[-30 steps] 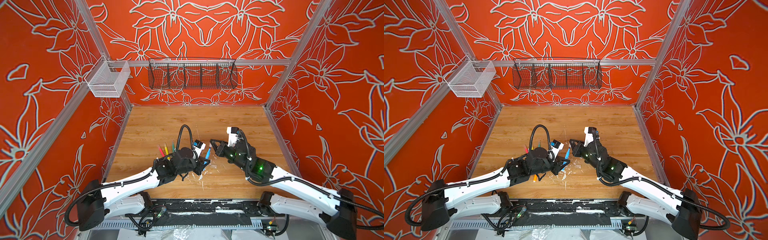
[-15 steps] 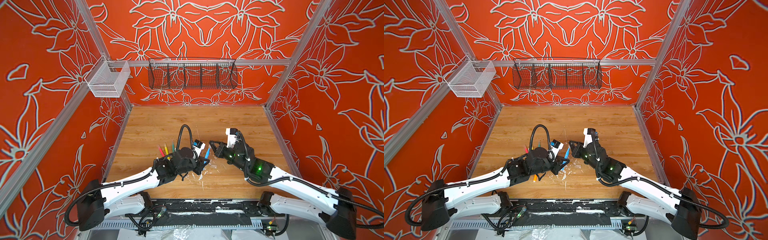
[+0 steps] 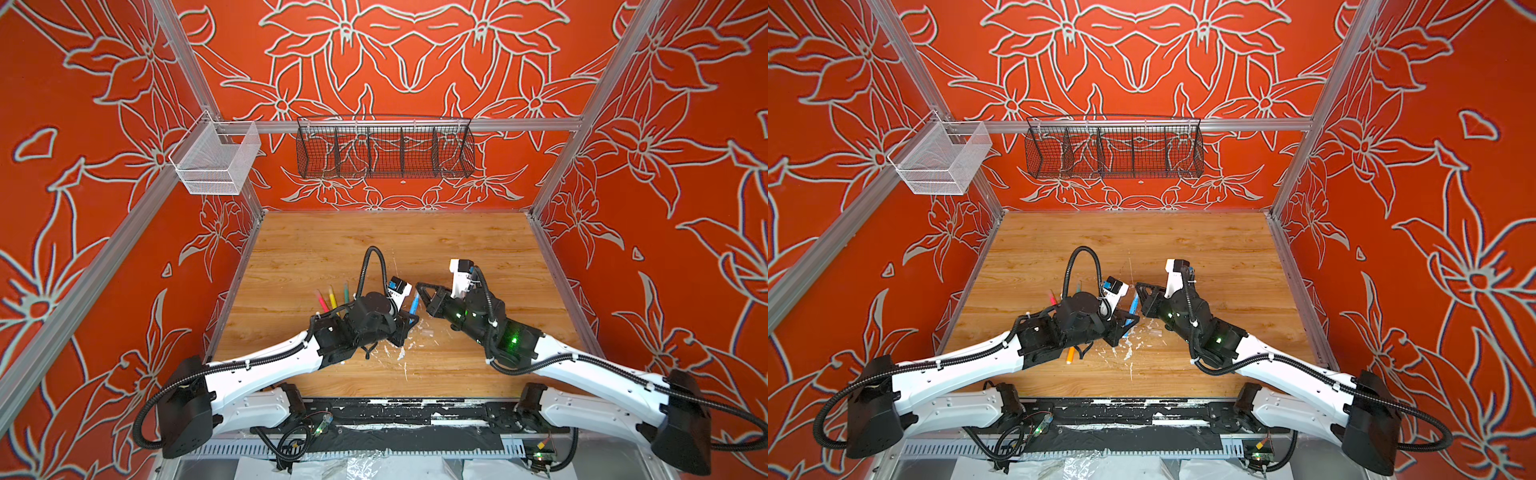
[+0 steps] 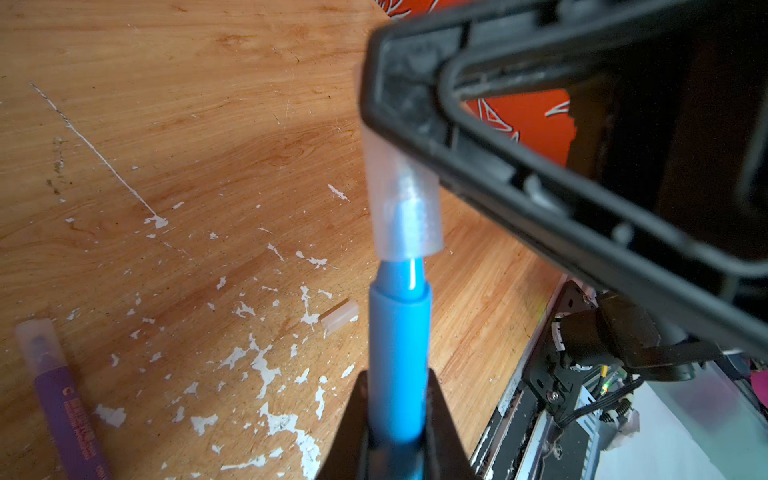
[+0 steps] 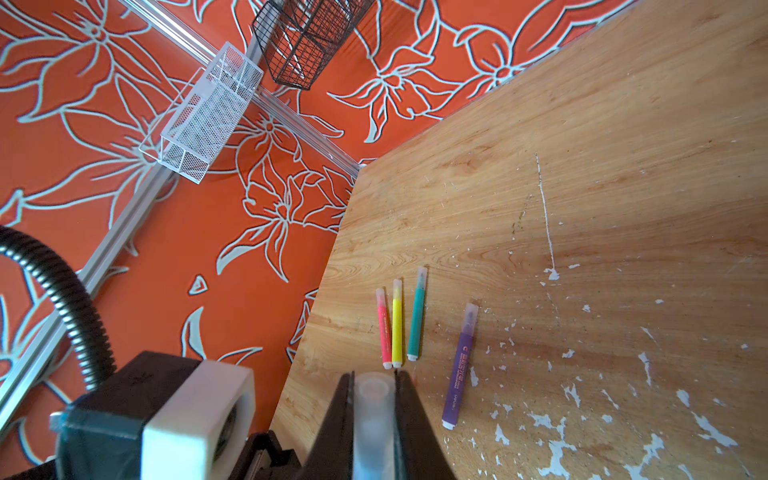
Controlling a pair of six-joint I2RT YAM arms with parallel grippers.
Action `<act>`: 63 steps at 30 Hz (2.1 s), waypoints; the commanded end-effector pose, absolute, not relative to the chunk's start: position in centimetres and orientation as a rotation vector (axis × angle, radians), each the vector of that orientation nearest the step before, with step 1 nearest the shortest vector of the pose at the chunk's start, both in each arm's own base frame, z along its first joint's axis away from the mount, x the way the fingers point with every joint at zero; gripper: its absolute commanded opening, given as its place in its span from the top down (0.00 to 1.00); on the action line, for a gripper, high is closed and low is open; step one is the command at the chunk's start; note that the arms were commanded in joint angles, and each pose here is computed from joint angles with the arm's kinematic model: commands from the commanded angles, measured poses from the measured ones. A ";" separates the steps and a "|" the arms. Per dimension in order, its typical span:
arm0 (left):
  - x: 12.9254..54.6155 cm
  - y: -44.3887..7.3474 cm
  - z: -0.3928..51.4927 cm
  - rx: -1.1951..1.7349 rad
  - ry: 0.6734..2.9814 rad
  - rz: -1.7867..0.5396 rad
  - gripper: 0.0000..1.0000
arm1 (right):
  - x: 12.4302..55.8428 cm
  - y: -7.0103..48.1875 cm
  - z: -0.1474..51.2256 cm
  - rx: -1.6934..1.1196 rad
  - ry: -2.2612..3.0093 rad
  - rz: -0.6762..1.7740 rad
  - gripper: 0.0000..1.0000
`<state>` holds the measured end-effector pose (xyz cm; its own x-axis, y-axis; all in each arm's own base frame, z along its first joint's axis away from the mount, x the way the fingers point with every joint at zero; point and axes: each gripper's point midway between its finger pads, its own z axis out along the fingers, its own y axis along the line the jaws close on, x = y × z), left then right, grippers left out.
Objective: Insert the pens into the pen caps
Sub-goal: 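Lower the cap onto the blue marker tip with the right gripper, then press the cap down onto the blue marker with the right gripper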
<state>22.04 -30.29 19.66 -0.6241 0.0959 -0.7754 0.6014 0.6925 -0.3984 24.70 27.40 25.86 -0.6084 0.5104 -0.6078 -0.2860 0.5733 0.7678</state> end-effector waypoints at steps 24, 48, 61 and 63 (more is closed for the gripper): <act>22.5 -29.8 24.4 0.545 1.952 -1.020 1.00 | 22.0 26.0 28.0 0.062 1.880 1.127 0.37; 21.4 -30.8 22.9 0.674 1.956 -1.036 1.00 | 25.9 28.0 30.3 0.097 1.882 1.109 0.61; 22.6 -31.1 23.4 0.647 1.979 -0.988 1.00 | 25.6 28.6 29.1 0.036 1.926 1.090 0.91; 23.1 -31.0 23.7 0.638 1.982 -0.963 1.00 | 25.6 28.2 28.4 0.035 1.949 1.053 0.95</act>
<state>22.20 -30.62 21.69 -0.5730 0.1065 -0.8126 0.7034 0.5728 -0.4209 25.83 28.01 28.05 -0.5912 0.4241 -0.6860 -0.3491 0.6322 0.6917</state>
